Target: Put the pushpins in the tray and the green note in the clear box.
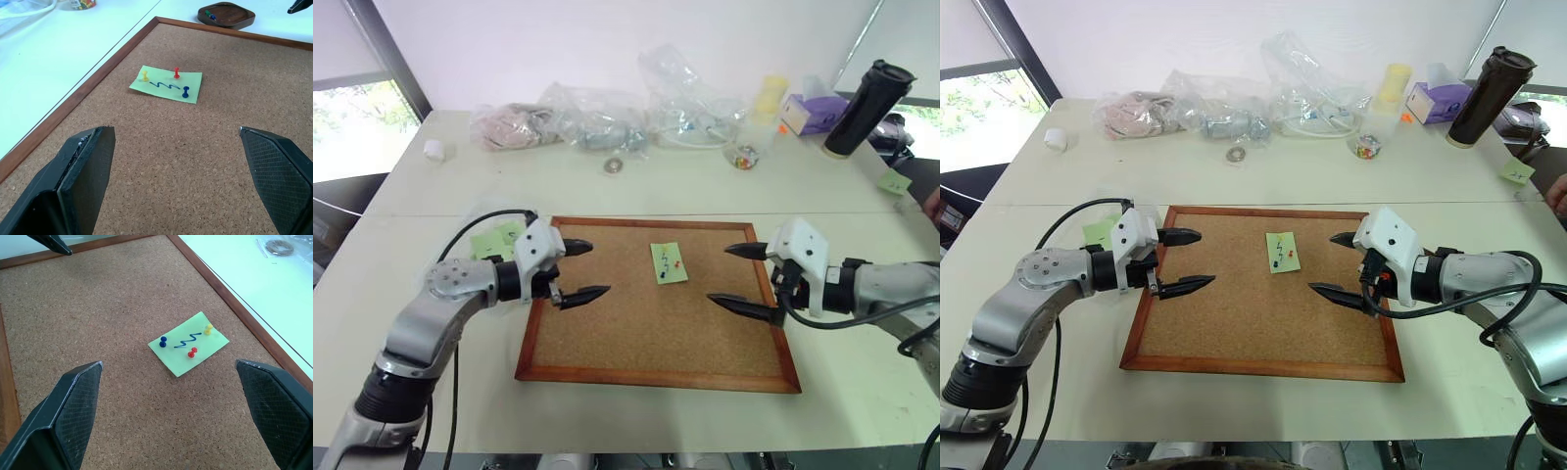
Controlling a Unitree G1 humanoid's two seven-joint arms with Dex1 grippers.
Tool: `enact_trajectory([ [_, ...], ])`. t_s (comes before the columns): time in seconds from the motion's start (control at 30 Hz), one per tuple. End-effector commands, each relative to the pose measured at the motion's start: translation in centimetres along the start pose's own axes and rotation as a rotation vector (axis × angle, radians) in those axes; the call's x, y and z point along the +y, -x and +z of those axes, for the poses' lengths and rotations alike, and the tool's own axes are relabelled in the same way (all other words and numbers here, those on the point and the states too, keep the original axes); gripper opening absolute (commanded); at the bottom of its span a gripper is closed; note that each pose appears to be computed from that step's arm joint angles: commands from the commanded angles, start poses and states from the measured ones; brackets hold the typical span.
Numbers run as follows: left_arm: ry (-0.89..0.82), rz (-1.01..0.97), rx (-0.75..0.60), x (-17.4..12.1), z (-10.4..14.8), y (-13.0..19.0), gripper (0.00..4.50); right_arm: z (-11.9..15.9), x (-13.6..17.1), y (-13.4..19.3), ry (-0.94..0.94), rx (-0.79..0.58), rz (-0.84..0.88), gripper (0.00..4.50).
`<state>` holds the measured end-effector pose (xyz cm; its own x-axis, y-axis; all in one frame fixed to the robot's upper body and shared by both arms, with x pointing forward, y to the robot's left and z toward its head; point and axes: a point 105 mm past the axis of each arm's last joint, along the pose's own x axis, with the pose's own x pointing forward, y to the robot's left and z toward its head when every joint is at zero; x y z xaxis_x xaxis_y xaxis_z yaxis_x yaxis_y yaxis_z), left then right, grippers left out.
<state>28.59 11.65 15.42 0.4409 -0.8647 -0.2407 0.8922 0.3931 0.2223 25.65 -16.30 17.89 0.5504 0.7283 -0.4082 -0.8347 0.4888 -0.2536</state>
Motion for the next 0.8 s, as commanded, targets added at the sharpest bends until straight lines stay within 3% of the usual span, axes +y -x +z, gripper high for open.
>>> enact_trajectory([
  [0.03,-0.038,0.001,-0.035,0.11,1.41,0.04,4.46,0.58,-0.09,0.16,0.028,-0.018,-0.007,4.50],
  [0.2,-0.010,-0.017,-0.065,-0.26,2.19,-0.19,4.46,0.54,-0.09,0.12,0.025,-0.019,-0.010,4.50],
  [0.8,-0.026,-0.013,-0.040,-0.74,1.49,0.00,4.46,0.40,-0.22,-0.20,0.014,-0.027,-0.016,4.50],
])
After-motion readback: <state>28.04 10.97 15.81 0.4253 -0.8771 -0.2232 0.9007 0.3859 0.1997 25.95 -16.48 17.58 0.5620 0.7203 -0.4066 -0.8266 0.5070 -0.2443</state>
